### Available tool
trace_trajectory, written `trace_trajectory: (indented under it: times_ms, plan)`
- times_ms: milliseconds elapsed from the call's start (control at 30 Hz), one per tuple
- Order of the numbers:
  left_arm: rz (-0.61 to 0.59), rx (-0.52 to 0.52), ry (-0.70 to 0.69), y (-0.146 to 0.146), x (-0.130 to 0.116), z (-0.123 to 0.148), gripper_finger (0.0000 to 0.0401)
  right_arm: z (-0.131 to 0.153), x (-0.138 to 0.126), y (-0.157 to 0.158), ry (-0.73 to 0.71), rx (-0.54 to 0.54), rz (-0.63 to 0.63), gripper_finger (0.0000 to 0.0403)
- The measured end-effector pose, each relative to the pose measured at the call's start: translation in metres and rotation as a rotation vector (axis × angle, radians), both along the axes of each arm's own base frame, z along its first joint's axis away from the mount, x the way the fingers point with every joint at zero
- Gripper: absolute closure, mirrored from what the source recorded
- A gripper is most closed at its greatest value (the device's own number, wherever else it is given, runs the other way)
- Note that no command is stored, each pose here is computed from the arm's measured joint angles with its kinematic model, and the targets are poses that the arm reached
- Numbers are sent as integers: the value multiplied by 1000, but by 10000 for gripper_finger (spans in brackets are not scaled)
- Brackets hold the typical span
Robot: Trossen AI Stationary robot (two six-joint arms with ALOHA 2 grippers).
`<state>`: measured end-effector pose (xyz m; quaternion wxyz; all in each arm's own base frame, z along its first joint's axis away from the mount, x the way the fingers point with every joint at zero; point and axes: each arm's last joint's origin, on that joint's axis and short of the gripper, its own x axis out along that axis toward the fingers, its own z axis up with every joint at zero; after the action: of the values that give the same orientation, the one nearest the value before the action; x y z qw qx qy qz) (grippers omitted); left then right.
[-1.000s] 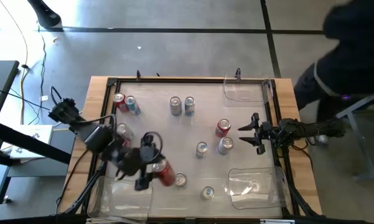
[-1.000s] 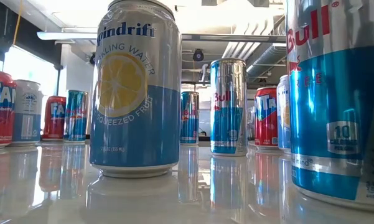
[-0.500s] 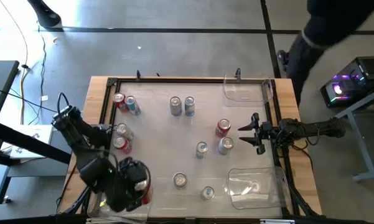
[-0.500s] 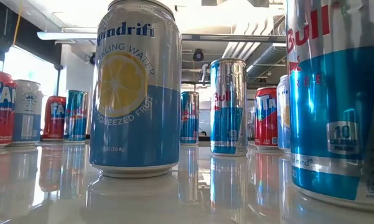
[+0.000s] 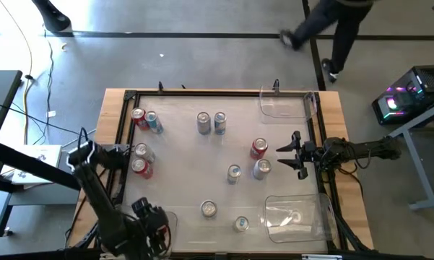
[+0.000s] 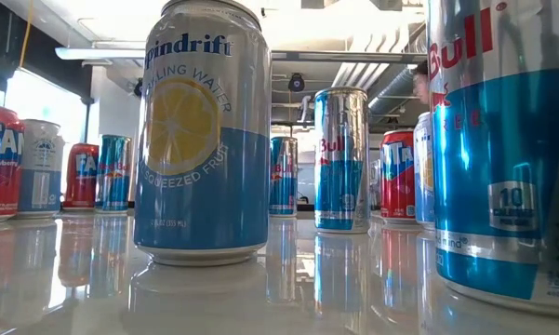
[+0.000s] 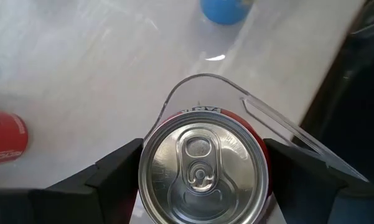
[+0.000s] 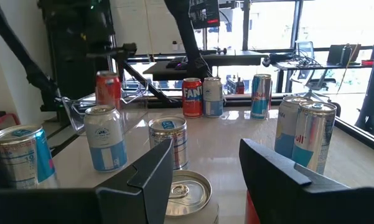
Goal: Sort soda cans
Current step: Put the bottom right orange soda can into the bottom left transparent bin
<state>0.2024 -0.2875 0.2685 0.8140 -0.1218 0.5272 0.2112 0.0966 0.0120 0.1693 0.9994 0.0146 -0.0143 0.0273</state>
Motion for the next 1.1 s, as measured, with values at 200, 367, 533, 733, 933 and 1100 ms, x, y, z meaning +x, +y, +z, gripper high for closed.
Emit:
trace_trajectory:
  times_ms: [200, 367, 533, 733, 933, 1100]
  plan:
    - [38, 72, -15, -16, 3, -31, 112, 0, 0, 0, 0, 0, 0, 224]
    - [71, 123, -83, -24, 2, -44, 112, 0, 0, 0, 0, 0, 0, 224]
    - [100, 145, -162, -27, 0, -47, 106, 0, 0, 0, 0, 0, 0, 224]
    - [101, 152, -166, -26, 0, -47, 76, 0, 0, 0, 0, 0, 0, 224]
    - [94, 171, -188, -25, 2, -46, 65, 0, 0, 0, 0, 0, 0, 224]
    - [104, 168, -213, -22, 2, -41, 64, 0, 0, 0, 0, 0, 0, 224]
